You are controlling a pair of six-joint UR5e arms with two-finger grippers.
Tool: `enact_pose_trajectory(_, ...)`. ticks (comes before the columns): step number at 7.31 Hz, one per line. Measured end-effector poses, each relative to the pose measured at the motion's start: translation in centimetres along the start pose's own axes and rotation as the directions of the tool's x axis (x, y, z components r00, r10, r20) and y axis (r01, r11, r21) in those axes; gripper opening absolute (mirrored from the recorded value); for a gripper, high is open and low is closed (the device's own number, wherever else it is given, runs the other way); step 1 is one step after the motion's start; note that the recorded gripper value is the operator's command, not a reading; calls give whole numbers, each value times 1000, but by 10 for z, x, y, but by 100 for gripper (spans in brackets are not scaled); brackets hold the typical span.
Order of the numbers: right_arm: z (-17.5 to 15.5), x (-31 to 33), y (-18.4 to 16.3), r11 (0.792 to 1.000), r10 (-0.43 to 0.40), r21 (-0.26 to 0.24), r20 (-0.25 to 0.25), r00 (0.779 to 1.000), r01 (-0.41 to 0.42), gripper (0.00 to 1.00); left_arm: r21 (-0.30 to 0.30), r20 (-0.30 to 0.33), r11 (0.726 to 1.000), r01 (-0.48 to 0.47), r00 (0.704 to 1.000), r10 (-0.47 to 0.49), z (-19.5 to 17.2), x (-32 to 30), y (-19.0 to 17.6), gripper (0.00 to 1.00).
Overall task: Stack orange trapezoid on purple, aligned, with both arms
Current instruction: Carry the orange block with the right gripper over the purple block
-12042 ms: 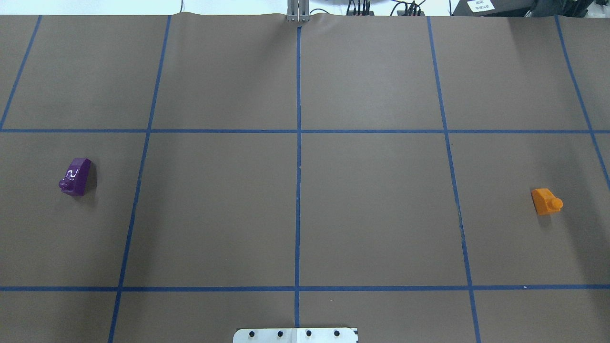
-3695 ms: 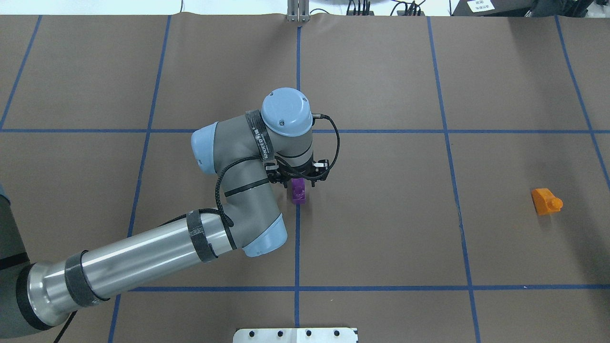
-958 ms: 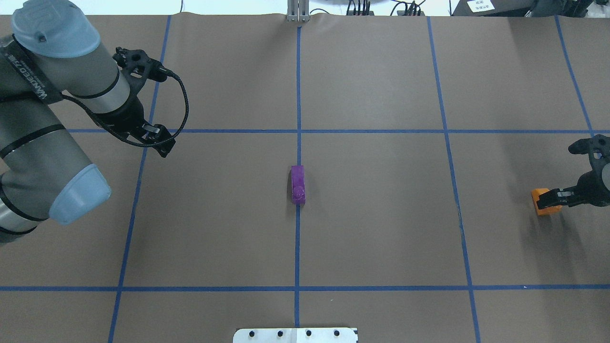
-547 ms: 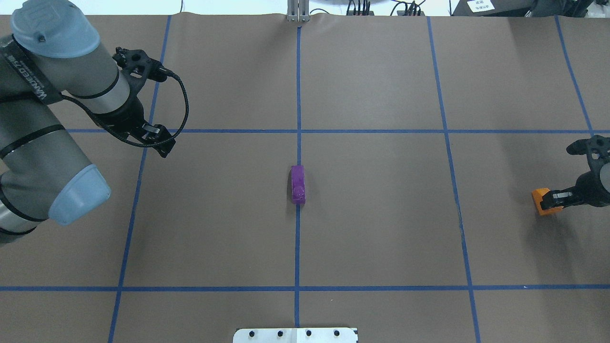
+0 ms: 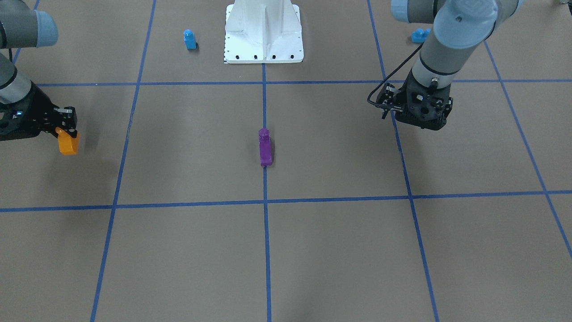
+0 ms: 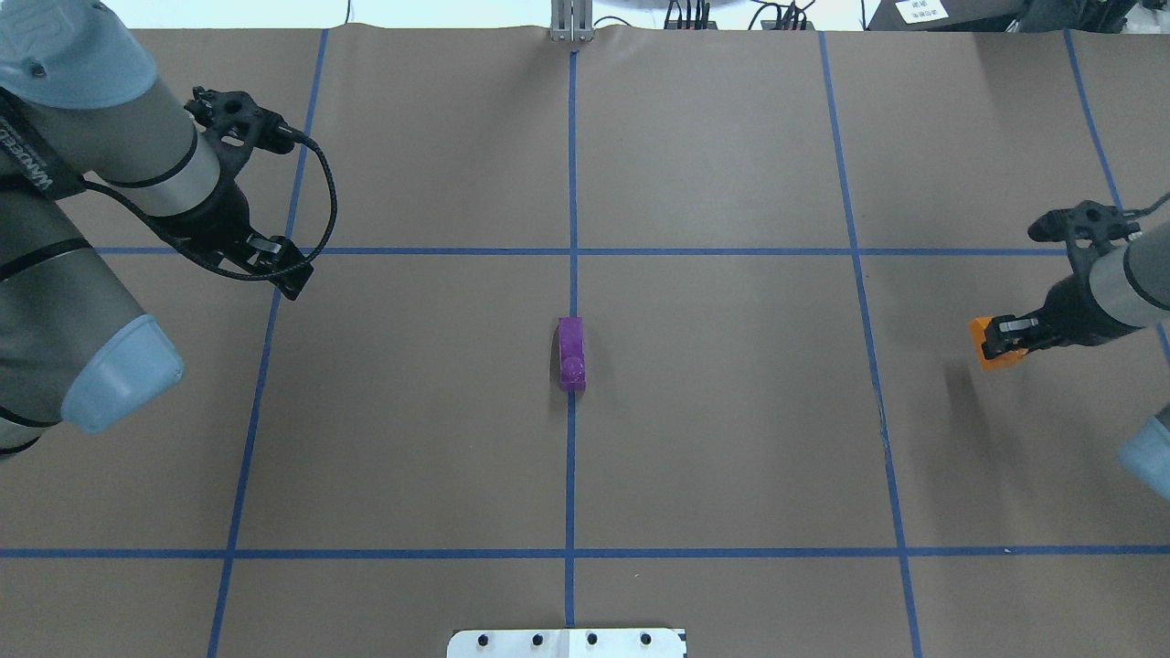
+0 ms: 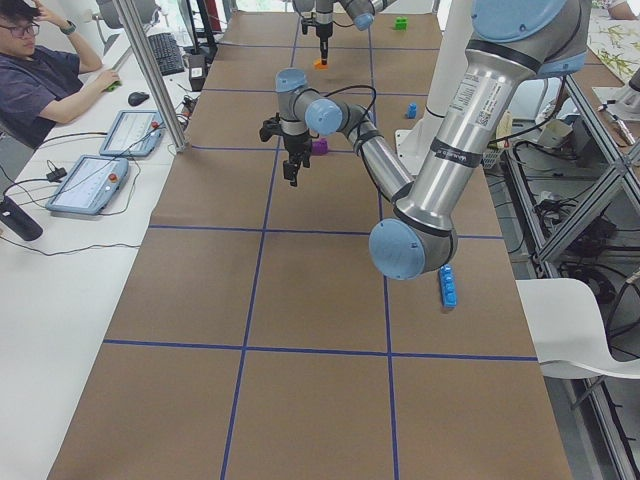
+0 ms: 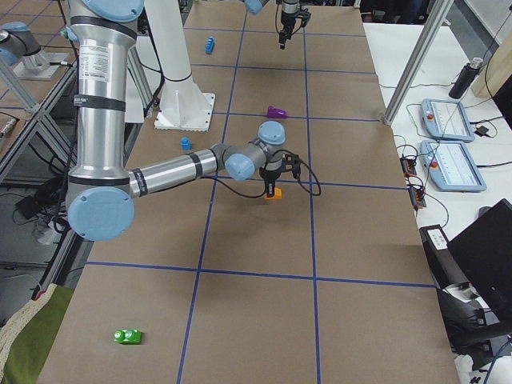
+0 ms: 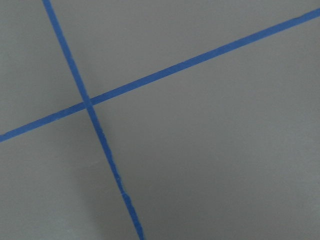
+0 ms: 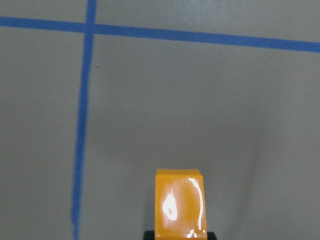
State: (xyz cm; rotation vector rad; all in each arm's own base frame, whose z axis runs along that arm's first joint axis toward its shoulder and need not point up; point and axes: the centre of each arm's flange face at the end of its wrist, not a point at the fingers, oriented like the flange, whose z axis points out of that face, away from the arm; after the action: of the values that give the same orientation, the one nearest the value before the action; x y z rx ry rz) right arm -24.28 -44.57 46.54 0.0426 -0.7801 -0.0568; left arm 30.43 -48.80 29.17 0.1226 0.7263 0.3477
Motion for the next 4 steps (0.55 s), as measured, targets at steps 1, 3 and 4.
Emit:
enact_pose_trajectory(1,-26,-55,-26,1000,14,-16,-12,1000,-14,0,-2,0,1000,-15,1000,15,-5,-26,7,100)
enact_pose_trajectory(3,-52,-159,-47,998,54,-41,4,999,-54,0,-18,-14,997,-70,997,70,-16,-101,23,100)
enact_pose_trajectory(4,-53,-213,-46,996,78,-54,27,997,-77,0,-23,-9,995,-99,995,99,-19,-139,34,100)
